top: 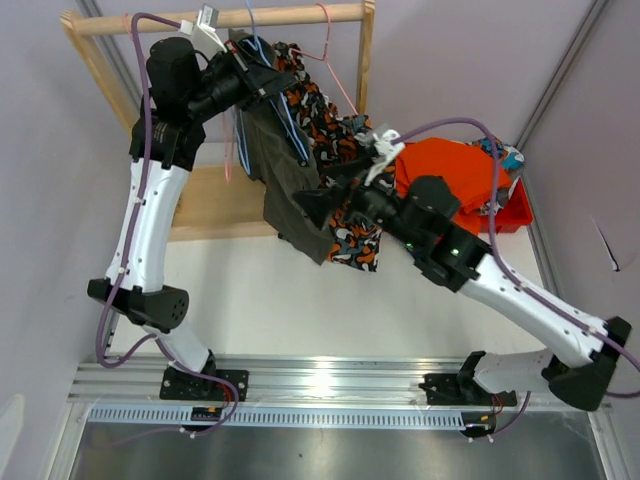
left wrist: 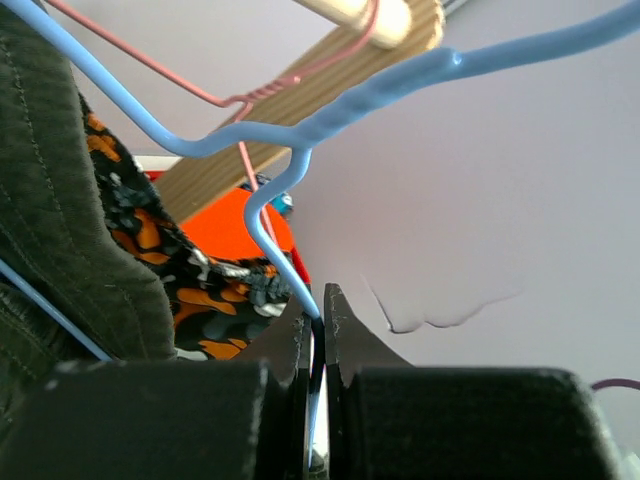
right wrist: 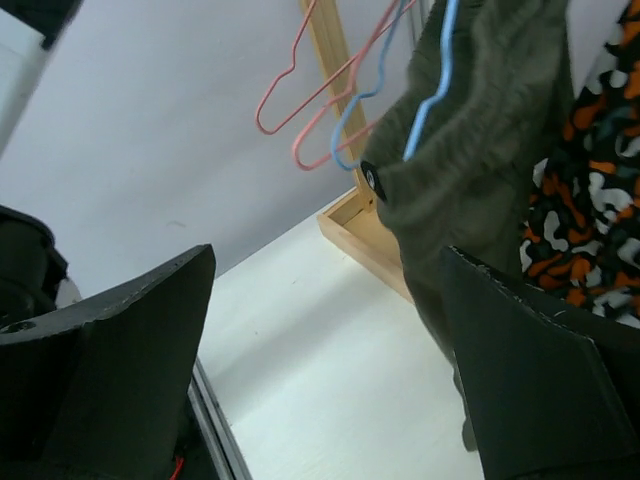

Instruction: Remove the shorts from the hanger

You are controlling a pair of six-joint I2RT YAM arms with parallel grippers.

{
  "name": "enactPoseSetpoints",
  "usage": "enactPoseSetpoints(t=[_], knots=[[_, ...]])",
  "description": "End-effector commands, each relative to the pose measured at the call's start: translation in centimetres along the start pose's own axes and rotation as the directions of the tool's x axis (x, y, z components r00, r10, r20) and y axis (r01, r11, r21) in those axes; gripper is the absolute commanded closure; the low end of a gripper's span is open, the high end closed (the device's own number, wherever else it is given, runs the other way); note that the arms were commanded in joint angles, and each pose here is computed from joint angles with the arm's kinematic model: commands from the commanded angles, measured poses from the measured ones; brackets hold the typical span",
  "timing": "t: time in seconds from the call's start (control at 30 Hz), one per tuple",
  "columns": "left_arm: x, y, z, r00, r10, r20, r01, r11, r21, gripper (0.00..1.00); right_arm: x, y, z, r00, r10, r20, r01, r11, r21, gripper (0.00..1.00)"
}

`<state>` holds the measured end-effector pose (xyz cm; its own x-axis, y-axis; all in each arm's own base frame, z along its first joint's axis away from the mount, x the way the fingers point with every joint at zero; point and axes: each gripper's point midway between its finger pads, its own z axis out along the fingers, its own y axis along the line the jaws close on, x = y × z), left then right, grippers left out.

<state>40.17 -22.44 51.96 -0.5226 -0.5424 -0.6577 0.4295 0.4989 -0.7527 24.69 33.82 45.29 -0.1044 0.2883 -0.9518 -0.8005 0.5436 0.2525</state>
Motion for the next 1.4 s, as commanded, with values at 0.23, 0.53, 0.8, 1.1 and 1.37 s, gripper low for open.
enactPoseSetpoints(t=[0.23, 0.53, 0.8, 1.1, 1.37], knots=[[-1.9, -9.3, -5.2, 0.998, 0.038, 0.060, -0.051, 0.969, 0.242, 1.00, 2.9, 0.1, 6.0, 1.000, -0.024, 0.013, 0.024, 0.998, 0.056, 0.01], [-1.9, -11.2, -7.3, 0.997, 0.041, 0.061, -0.057, 0.956, 0.288, 1.00, 7.0, 0.7, 6.8, 0.999, 0.000, -0.042, 0.003, 0.999, 0.053, 0.29], [-3.8, -10.4, -8.2, 0.994, 0.037, 0.098, -0.063, 0.958, 0.279, 1.00, 11.8, 4.8, 1.3, 0.994, 0.057, -0.098, -0.054, 0.998, 0.034, 1.00], [-0.1, -9.3, -8.7, 0.994, -0.093, -0.055, 0.107, 0.933, 0.344, 1.00, 12.4, 3.1, -0.2, 0.998, 0.028, -0.059, -0.020, 0.991, 0.130, 1.00], [4.0, -11.2, -14.5, 0.974, -0.210, -0.086, 0.227, 0.878, 0.423, 1.00, 6.2, -3.1, 8.5, 0.998, -0.060, -0.002, 0.059, 0.982, 0.178, 1.00]])
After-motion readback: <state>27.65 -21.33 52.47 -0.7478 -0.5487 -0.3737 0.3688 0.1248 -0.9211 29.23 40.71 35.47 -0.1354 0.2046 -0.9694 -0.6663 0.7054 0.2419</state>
